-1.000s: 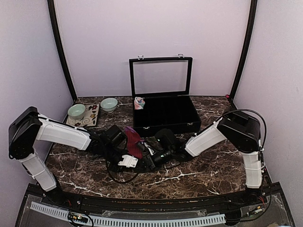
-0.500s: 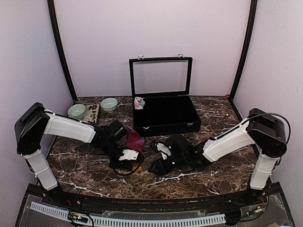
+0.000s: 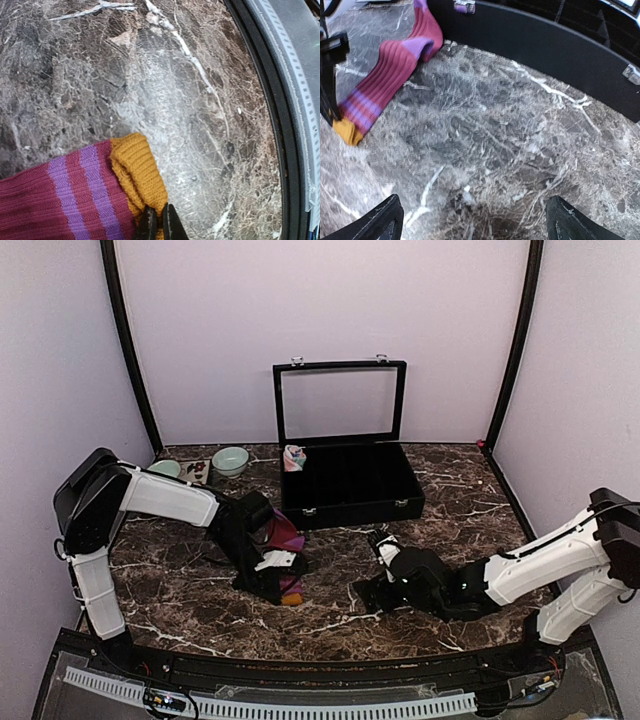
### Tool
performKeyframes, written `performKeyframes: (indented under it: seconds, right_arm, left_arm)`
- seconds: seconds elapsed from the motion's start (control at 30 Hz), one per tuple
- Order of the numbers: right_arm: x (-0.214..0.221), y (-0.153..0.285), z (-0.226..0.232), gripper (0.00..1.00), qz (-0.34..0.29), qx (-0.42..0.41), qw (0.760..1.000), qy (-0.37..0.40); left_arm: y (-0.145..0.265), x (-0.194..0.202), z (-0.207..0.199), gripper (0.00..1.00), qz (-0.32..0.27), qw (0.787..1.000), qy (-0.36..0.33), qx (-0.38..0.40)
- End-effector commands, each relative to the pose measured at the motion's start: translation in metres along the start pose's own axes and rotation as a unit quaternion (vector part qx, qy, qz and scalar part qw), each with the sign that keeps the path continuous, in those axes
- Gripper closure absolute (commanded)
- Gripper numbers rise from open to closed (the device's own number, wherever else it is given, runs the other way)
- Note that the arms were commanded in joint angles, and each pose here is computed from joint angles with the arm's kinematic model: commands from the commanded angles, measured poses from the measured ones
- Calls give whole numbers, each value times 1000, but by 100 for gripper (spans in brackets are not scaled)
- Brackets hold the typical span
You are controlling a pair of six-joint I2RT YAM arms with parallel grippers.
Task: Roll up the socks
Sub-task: Roll the sock at the center of the board.
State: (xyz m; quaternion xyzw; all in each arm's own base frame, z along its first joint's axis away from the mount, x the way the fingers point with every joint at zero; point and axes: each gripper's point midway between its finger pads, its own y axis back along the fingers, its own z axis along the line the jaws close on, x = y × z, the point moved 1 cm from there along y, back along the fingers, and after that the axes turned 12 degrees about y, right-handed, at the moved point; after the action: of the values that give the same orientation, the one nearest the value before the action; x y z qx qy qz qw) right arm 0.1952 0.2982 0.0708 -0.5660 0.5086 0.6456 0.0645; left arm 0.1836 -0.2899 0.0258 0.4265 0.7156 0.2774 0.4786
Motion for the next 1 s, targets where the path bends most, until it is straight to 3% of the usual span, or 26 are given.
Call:
performKeyframes:
  seconds: [0.0, 0.03, 0.1, 0.17, 0.23, 0.3, 0.37, 0.43, 0.53, 0.7, 0.97]
  right_arm:
    - [-21, 1, -24, 1, -13, 95, 995, -30]
    - [-19, 6, -39, 0, 0, 141, 989, -38]
    - [-37, 22, -49, 0, -40, 156, 985, -57]
    - [-55, 35, -52, 0, -112, 125, 979, -114]
    - [-47, 41, -58, 0, -138, 104, 967, -186]
    - [-54, 44, -49, 0, -185, 36, 961, -205]
    - [-62, 47, -15, 0, -207, -32, 972, -109]
    - [-63, 40, 19, 0, -177, -45, 983, 26]
    - [-66, 31, 62, 4, -154, -89, 974, 142]
    - [-73, 25, 114, 18, -170, -180, 940, 233]
    - [-67, -7, 177, 38, -163, -250, 891, 341]
  left_arm:
    - [-18, 62, -28, 97, 109, 988, 87, 68]
    - [-18, 63, -29, 97, 111, 987, 89, 71]
    - [-19, 65, -30, 96, 114, 986, 94, 73]
    - [-19, 65, -31, 96, 113, 986, 98, 78]
    - [-21, 64, -30, 96, 113, 985, 102, 81]
    - [-22, 64, -29, 95, 118, 983, 108, 86]
    - [-24, 62, -27, 95, 121, 981, 119, 95]
    - [-25, 61, -26, 95, 120, 979, 129, 102]
    - [-26, 61, -26, 95, 122, 978, 133, 106]
    - [-26, 65, -23, 95, 137, 975, 139, 109]
    - [-28, 66, -15, 95, 145, 973, 146, 100]
